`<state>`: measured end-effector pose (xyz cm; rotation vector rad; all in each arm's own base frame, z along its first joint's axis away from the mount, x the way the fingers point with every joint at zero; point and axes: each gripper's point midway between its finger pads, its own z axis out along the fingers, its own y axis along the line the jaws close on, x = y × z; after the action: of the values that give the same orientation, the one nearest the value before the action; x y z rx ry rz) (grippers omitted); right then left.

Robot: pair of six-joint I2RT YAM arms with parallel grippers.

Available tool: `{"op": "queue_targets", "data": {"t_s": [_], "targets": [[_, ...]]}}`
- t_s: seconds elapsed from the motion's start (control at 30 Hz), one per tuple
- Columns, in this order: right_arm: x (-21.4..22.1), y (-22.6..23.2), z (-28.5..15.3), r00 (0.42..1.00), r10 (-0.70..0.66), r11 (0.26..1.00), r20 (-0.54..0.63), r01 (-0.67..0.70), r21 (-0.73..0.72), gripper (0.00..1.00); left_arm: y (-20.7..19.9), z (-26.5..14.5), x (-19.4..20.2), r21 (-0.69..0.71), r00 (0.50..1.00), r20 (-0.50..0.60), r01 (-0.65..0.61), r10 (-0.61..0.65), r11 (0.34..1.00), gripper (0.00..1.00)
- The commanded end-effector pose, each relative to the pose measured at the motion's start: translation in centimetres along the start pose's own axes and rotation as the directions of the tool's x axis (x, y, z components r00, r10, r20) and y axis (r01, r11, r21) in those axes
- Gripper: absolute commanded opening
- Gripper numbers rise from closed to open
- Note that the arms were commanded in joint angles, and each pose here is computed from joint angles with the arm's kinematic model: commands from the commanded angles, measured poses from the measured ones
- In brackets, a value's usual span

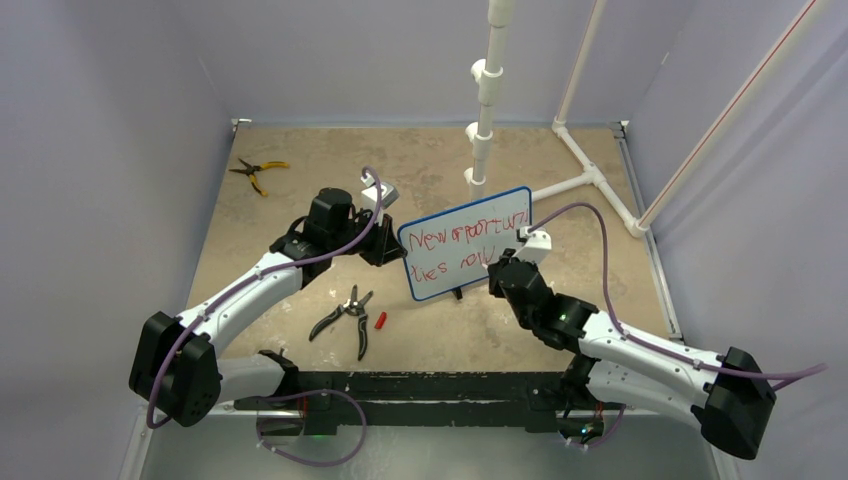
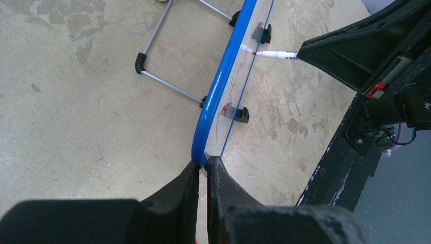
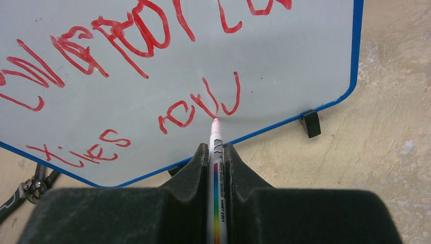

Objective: Write a sentence on the whiteboard

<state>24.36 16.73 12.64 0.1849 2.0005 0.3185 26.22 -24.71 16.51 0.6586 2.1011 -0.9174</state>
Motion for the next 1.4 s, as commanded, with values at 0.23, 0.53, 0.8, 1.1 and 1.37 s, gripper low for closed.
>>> {"op": "queue_targets", "data": {"t_s": [0.23,0.53,0.8,1.1,1.37], "targets": [[-4.8,-0.1,-1.2,0.981,0.12,0.993,0.155,-0.122,0.006,0.0,-0.2,-0.1,-1.0,0.006,0.999,0.035,-0.021,0.021,1.0,0.0],[-4.0,-1.4,-1.3,0.985,0.12,0.988,0.127,-0.13,0.081,0.0,-0.2,-0.1,-1.0,0.007,0.999,0.036,-0.021,0.02,1.0,0.0],[-3.2,-2.3,-0.5,0.988,0.109,0.975,0.108,-0.127,0.183,0.0,-0.3,-0.3,-1.1,0.008,0.999,0.041,-0.025,0.025,1.0,0.0],[-3.7,-2.3,-0.5,0.985,0.113,0.976,0.133,-0.136,0.171,0.0,-0.4,-0.3,-1.1,0.01,0.999,0.041,-0.025,0.025,1.0,0.0],[-3.6,-2.0,-0.1,0.983,0.12,0.978,0.139,-0.141,0.156,0.0,-0.4,-0.2,-1.0,0.012,0.999,0.038,-0.023,0.022,1.0,0.0]]}}
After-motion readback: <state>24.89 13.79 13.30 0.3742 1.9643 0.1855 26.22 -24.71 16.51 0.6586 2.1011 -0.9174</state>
